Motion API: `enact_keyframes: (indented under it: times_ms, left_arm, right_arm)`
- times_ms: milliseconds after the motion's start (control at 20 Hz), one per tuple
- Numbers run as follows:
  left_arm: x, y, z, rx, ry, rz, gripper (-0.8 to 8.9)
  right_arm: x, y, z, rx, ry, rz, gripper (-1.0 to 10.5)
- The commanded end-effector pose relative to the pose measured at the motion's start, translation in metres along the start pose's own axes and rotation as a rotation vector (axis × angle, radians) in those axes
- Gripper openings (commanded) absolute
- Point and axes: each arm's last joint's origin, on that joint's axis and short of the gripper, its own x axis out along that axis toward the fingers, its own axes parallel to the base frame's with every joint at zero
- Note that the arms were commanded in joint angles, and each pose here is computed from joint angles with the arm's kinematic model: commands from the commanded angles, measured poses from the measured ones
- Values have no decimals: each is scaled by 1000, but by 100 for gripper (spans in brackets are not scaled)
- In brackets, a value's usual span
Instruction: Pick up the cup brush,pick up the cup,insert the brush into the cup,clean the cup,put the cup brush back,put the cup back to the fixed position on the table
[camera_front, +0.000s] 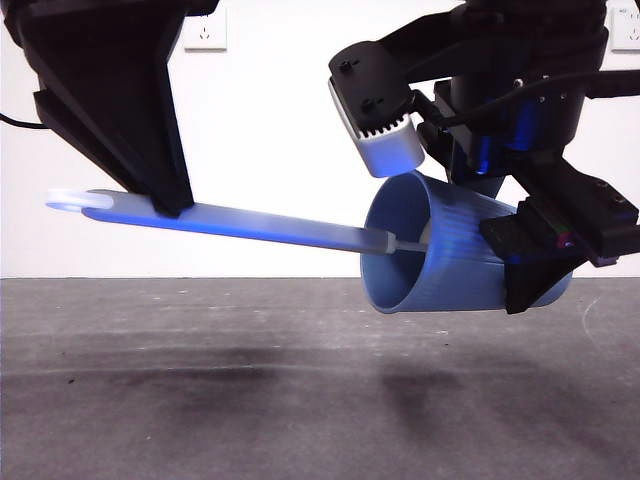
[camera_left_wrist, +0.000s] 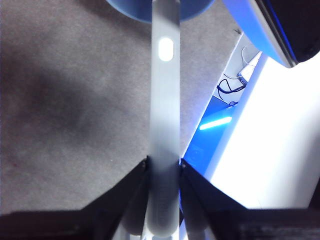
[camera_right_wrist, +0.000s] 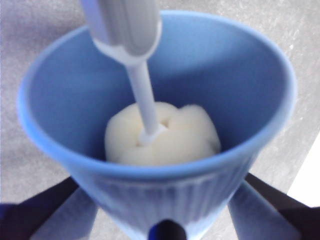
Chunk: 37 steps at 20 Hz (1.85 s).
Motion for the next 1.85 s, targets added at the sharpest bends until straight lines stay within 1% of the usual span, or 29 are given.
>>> enact_keyframes:
  times_ms: [50, 200, 300, 450, 550, 700, 800, 1000, 1150, 1250, 1350, 1550, 1700, 1800, 1850]
  left_arm:
    - [1, 1, 0, -15, 5, -8, -8]
    - [-1, 0, -7, -27, 70, 0, -8]
    - [-8, -2, -15, -18, 114, 54, -8]
    - [-31, -7, -30, -24, 125, 120, -8]
    - [-50, -9, -44, -47, 123, 163, -8]
    - [-79, -15, -69, -100, 85, 216, -8]
    - [-90, -18, -81, -128, 57, 236, -8]
    - [-109, -25, -100, -196, -41, 268, -8]
    - [-119, -29, -107, -268, -155, 297, -8]
    - [-124, -29, -107, -331, -244, 319, -9]
    - [-126, -28, -103, -389, -326, 349, -9]
    - [-124, -22, -91, -465, -464, 353, -9]
    - [-112, -14, -82, -525, -518, 349, -8]
    - [-93, -5, -75, -609, -540, 338, -9]
    - [-81, 0, -73, -642, -553, 327, -8]
  right_arm:
    - [-1, 0, 3, 37, -19, -8, -17]
    - [-1, 0, 3, 44, -17, -5, -17]
    - [-1, 0, 3, 41, -14, -3, -17]
    - [-1, 1, 2, 31, -3, 7, -17]
    - [-1, 2, 2, 42, -1, 6, -17]
    - [-2, 1, 1, 108, 0, 2, -17]
    - [-3, 1, 0, 153, -3, -2, -17]
    - [-8, -3, -2, 274, -28, -23, -17]
    - [-15, -8, -5, 401, -68, -52, -17]
    - [-23, -12, -9, 522, -108, -75, -17]
    - [-34, -17, -16, 669, -163, -95, -17]
    - [-59, -24, -34, 916, -277, -137, -17]
    - [-82, -30, -51, 1088, -394, -173, -17]
    - [-104, -33, -69, 1239, -543, -183, -17]
    - [-114, -34, -78, 1296, -615, -191, -17]
